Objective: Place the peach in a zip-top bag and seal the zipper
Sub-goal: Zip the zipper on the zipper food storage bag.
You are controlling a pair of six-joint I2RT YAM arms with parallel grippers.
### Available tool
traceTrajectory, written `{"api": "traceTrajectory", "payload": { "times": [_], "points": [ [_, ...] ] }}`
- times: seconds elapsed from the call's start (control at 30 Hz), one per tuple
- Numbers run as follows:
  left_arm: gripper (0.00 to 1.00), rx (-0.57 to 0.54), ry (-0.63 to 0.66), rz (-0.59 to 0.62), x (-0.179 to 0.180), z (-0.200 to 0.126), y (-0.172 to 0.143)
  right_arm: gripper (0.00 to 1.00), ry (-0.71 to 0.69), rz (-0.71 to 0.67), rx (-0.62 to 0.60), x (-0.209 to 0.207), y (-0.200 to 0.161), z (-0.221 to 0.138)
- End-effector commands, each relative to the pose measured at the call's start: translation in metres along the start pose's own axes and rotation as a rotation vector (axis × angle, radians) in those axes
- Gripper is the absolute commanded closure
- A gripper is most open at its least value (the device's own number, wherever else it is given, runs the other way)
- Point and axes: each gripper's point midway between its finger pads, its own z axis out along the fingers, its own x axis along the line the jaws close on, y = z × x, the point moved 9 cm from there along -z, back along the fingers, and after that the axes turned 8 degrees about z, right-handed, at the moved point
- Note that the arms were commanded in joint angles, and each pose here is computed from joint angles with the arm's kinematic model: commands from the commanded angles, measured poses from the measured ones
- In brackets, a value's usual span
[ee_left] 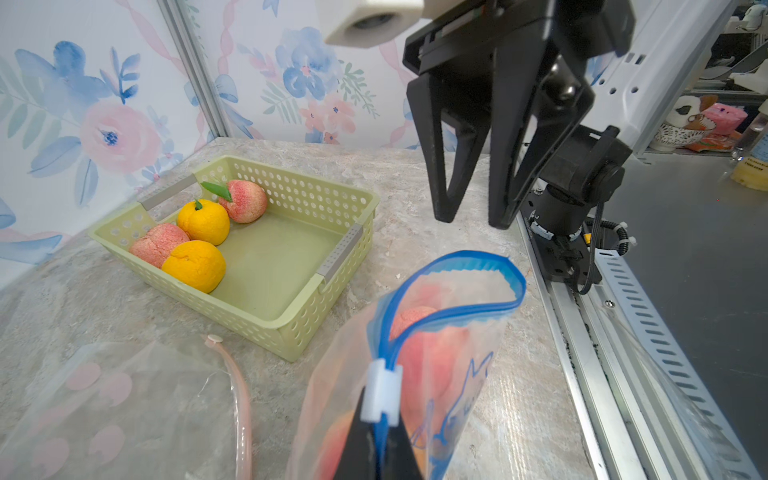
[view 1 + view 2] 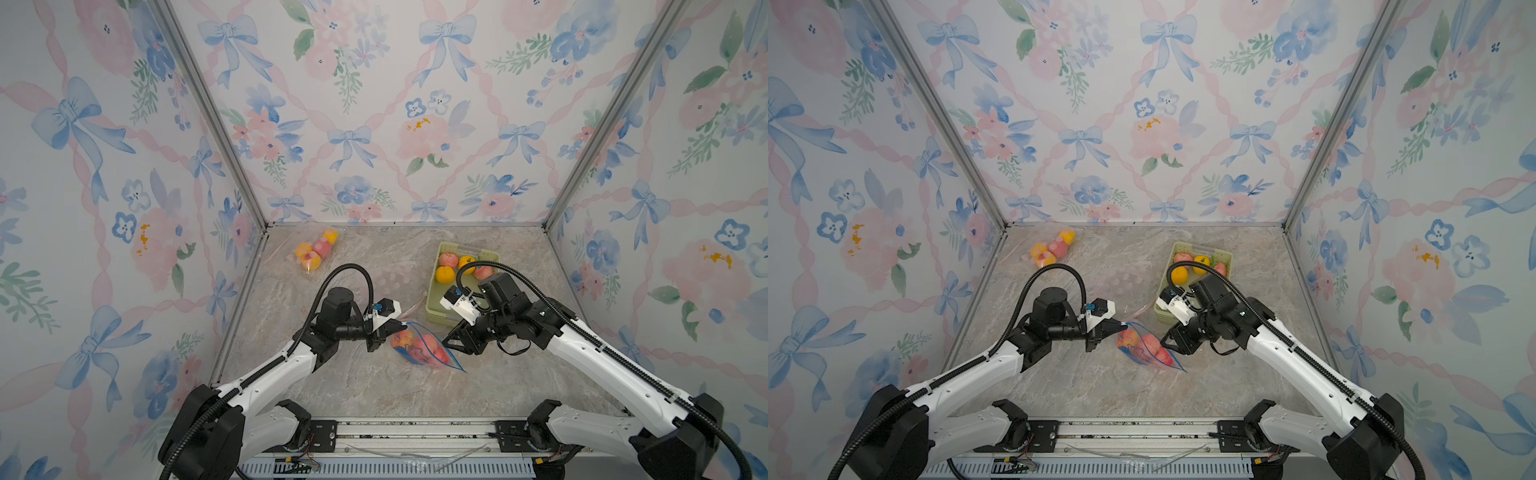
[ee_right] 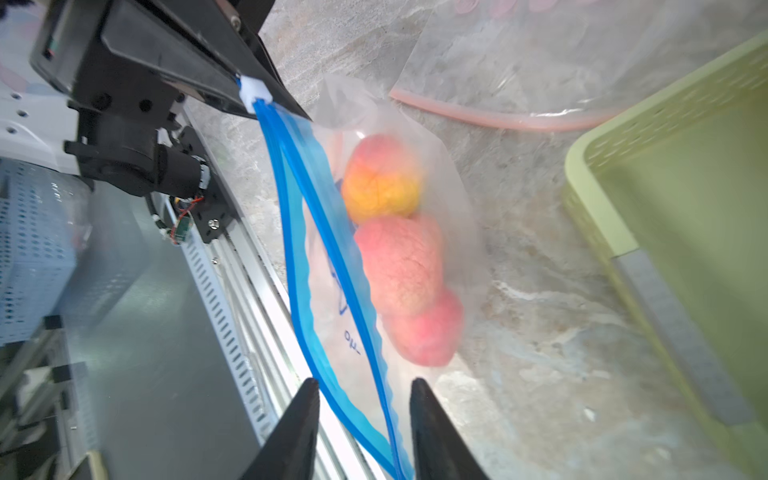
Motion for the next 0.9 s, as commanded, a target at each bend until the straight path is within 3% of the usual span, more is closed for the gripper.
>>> {"api": "traceTrajectory", "payload": {
  "times": [0.0,0.2,0.3,0.63,0.77,0.87],
  "points": [
    [1.00,0.093,-0.054,-0.002,0.001,0.003,-0.003,0.55,-0.080,-0.069,-0.105,0.018,0.012,-0.013],
    [1.00,0.137,-0.055,-0.032,0.006,0.004,-0.001,0.54,-0.123,-0.239,-0.302,0.056,0.023,-0.015],
    [1.00,0.131,-0.039,-0.020,0.012,0.000,0.014,0.54,-0.119,-0.317,-0.377,0.068,0.025,-0.008],
    [1.00,0.142,-0.055,-0.013,0.010,-0.009,0.031,0.64,-0.065,-0.497,-0.452,0.086,0.039,0.008],
    [1.00,0.124,-0.068,-0.003,0.007,-0.012,0.035,0.72,-0.047,-0.493,-0.447,0.078,0.043,0.011],
    [1.00,0.120,-0.069,0.010,0.005,-0.013,0.035,0.69,0.009,-0.467,-0.446,0.068,0.047,0.012]
  ]
}}
